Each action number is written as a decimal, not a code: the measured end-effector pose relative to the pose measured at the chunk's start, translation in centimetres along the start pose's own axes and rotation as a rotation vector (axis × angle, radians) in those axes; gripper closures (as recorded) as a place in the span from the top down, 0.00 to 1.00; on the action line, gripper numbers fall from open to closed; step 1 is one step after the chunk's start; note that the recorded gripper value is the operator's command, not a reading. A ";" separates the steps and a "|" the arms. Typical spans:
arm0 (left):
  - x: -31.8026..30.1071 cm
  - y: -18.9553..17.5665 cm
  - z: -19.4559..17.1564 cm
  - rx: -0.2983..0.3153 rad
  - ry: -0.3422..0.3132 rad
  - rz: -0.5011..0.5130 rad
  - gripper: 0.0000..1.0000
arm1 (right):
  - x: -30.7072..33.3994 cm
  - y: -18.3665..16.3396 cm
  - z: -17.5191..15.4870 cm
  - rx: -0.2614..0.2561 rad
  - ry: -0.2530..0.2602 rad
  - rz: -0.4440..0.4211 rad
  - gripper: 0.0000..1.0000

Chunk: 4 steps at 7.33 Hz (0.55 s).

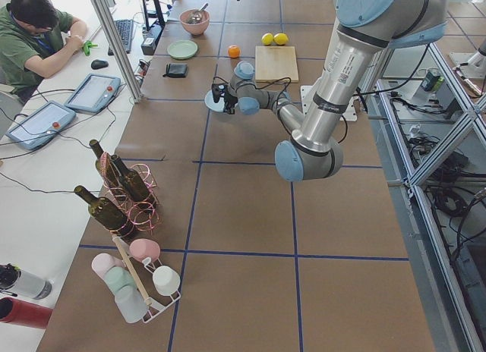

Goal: Pick orange to plate

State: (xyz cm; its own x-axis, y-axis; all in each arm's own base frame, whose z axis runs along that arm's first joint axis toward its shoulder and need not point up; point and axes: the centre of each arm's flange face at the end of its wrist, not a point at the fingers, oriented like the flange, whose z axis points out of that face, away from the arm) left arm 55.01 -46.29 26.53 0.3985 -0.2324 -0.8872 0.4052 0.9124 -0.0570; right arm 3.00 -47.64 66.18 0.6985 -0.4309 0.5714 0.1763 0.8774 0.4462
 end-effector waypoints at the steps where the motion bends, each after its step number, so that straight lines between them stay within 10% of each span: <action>1: 1.0 1.5 1.2 0.006 -0.008 0.004 0.01 | 0.0 0.0 0.0 0.000 0.000 0.000 1.00; 2: 1.3 2.4 1.7 0.010 -0.012 0.011 0.53 | 0.0 -0.1 0.0 0.000 0.000 0.000 1.00; 4: 1.4 2.8 1.9 0.011 -0.013 0.018 1.00 | 0.0 -0.2 -0.1 0.002 0.000 -0.001 1.00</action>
State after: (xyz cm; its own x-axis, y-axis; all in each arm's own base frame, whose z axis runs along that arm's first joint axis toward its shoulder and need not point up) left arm 58.28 -44.68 26.01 0.4165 -0.2204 -0.8820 0.4070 0.9127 -0.0359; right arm 2.99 -47.79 66.03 0.6985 -0.4318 0.5706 0.1760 0.8766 0.4480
